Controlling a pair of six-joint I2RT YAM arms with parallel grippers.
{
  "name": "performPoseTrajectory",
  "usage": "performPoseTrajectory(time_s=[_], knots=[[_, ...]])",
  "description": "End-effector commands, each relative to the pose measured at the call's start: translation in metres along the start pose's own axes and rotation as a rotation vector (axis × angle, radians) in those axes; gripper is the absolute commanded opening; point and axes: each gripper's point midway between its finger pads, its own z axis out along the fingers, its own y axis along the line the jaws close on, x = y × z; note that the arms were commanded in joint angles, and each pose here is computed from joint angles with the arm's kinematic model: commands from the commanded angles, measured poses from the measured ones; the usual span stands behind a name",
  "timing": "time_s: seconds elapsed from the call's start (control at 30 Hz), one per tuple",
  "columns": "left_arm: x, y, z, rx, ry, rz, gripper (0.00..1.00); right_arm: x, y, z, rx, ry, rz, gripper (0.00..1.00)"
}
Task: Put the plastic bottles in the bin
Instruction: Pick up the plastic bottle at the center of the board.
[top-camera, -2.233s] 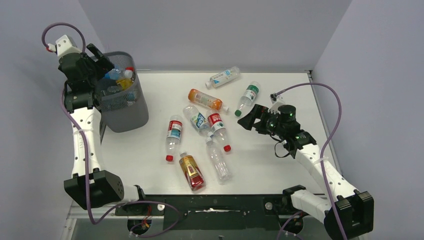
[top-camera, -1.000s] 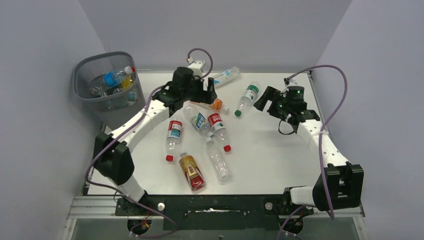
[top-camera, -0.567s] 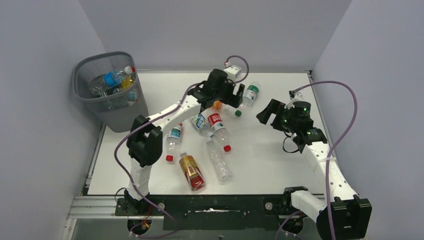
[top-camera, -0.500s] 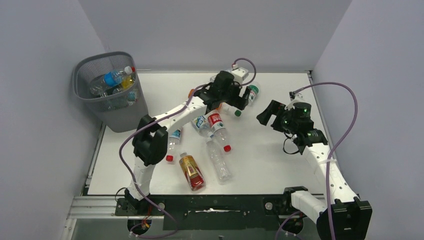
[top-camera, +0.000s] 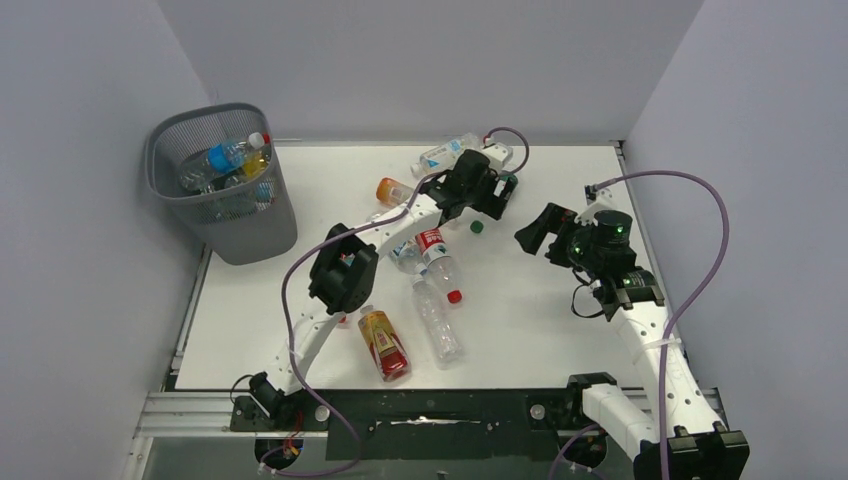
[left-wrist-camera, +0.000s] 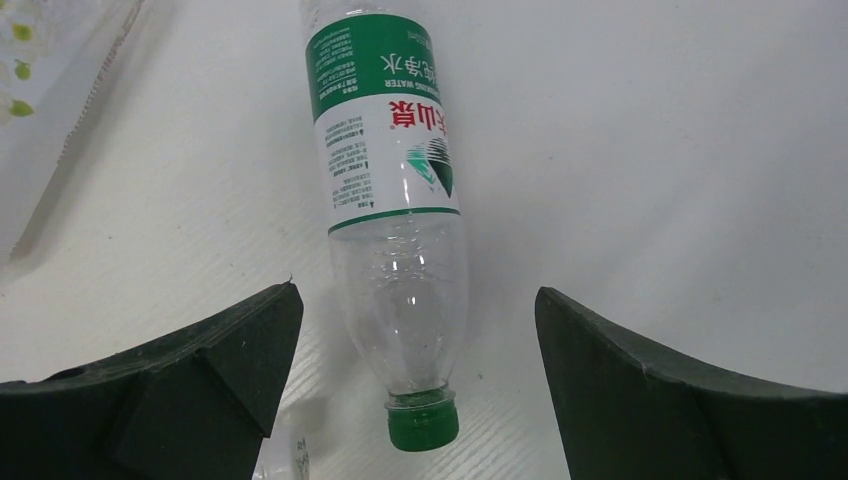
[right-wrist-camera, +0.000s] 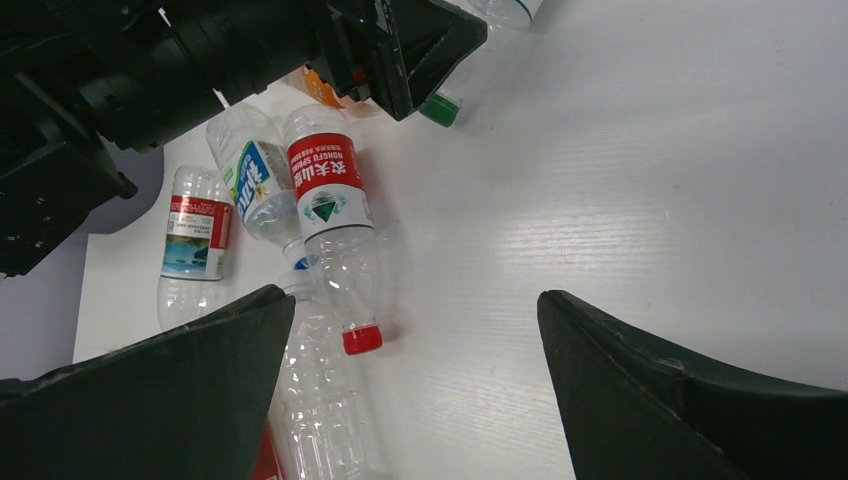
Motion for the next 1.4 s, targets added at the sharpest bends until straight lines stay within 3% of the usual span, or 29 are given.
performPoseTrajectory(time_s=[0.0, 0.87, 0.97, 1.17, 1.37], knots=[[-0.045, 0.005, 0.0, -0.043, -0.143, 0.006, 0.88, -0.006, 0.006, -0.004, -0.031, -0.025, -0.014, 0.98], [0.005, 0.013, 0.057, -0.025, -0.129, 0.019, 0.87, 0.009, 0.0, 0.007, -0.037, 0.014, 0.012, 0.98], [0.01, 0.017, 0.059, -0.03, -0.119, 0.013, 0.82, 0.009, 0.0, 0.007, -0.038, 0.012, 0.009, 0.98], [0.014, 0.02, 0.056, -0.023, -0.102, -0.001, 0.6, 0.011, 0.0, 0.006, -0.041, 0.016, 0.01, 0.98], [-0.002, 0.018, 0.037, -0.019, -0.131, -0.013, 0.53, 0.013, -0.001, 0.005, -0.041, 0.017, 0.014, 0.98]])
